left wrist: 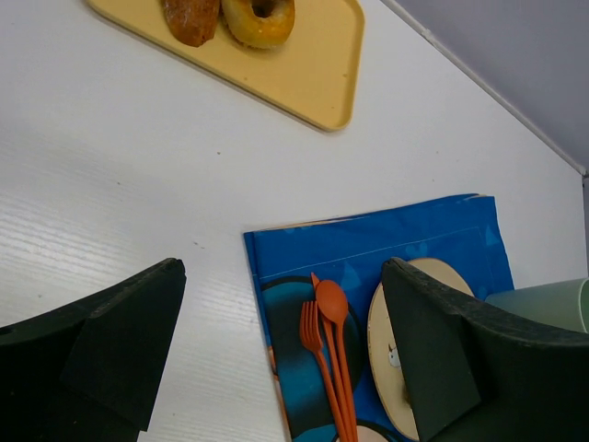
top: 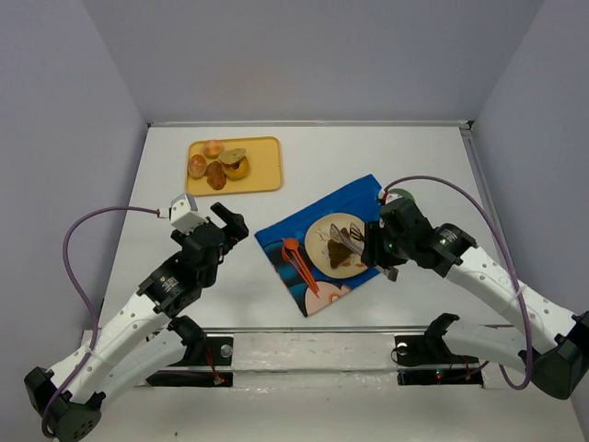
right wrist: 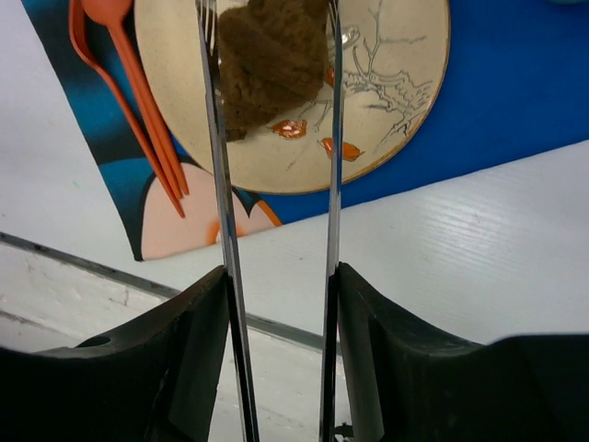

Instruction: Place the bread

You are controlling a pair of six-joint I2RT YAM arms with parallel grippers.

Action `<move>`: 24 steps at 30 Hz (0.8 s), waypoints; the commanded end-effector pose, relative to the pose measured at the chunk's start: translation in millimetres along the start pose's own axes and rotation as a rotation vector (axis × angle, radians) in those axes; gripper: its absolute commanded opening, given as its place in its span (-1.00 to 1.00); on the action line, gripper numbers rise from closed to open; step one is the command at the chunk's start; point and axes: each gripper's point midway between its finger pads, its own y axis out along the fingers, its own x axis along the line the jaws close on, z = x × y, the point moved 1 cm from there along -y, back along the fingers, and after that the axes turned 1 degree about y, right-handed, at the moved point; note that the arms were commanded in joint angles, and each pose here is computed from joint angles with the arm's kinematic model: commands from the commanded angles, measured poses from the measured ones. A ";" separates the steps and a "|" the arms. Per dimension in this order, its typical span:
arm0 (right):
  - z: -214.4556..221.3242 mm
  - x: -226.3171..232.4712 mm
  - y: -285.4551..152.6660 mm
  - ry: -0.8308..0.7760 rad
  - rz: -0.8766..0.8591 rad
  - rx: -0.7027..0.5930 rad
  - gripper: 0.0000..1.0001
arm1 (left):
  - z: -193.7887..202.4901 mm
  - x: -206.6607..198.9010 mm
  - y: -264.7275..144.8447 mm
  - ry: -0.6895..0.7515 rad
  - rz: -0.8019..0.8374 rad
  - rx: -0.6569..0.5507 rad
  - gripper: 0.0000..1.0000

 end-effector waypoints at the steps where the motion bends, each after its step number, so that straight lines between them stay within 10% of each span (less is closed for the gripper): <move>1: -46.5 14.6 -23.9 -0.021 -0.026 -0.164 -0.01 | -6.0 -0.8 2.1 -0.009 0.000 -0.033 0.98; 14: -117.4 66.9 -34.1 -0.132 -0.158 -0.288 0.10 | -11.0 -0.1 -1.7 -0.029 0.006 -0.048 0.98; 24: -222.7 153.0 41.0 -0.077 -0.295 -0.428 0.09 | -15.3 3.2 -4.8 -0.057 0.002 -0.068 0.98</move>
